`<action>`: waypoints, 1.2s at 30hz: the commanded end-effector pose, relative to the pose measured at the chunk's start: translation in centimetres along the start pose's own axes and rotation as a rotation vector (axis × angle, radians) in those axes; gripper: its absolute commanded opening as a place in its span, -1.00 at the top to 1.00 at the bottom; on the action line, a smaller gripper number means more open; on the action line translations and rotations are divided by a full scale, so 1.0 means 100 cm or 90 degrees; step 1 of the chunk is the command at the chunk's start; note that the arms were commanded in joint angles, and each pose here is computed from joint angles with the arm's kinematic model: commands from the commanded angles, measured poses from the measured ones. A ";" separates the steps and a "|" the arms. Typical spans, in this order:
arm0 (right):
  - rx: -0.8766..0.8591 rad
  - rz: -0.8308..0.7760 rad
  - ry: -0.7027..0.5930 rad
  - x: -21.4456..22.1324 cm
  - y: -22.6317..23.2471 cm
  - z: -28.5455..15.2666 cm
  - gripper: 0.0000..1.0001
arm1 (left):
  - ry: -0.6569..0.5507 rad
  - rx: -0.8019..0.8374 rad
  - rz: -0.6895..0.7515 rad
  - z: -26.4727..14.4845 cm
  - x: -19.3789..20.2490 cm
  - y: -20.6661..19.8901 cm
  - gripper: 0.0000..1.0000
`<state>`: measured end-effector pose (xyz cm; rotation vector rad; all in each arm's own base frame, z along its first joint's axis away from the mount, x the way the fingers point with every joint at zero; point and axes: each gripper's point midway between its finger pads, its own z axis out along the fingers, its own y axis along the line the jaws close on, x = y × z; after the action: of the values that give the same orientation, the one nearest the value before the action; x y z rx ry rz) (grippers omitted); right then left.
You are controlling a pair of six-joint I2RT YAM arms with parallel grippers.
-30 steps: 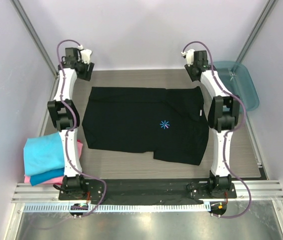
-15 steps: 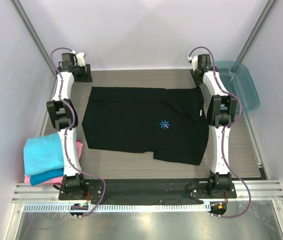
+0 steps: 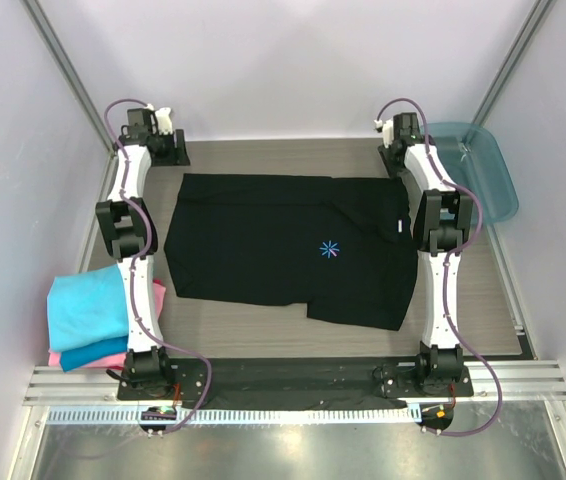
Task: Fold and stack the t-shirts
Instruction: Fold the tshirt
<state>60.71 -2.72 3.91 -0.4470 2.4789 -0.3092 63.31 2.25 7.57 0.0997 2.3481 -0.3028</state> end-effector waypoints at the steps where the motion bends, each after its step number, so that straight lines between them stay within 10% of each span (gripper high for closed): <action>1: 0.011 0.028 -0.033 -0.021 -0.014 -0.040 0.14 | -0.056 0.011 0.007 -0.016 -0.033 -0.009 -0.30; 36: -0.008 0.049 -0.144 -0.079 -0.012 -0.113 0.13 | 0.067 0.052 0.001 0.010 0.035 -0.015 -0.06</action>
<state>60.71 0.17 12.62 -0.3904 2.3516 -0.2038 61.37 0.09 5.67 0.1585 2.4215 -0.4071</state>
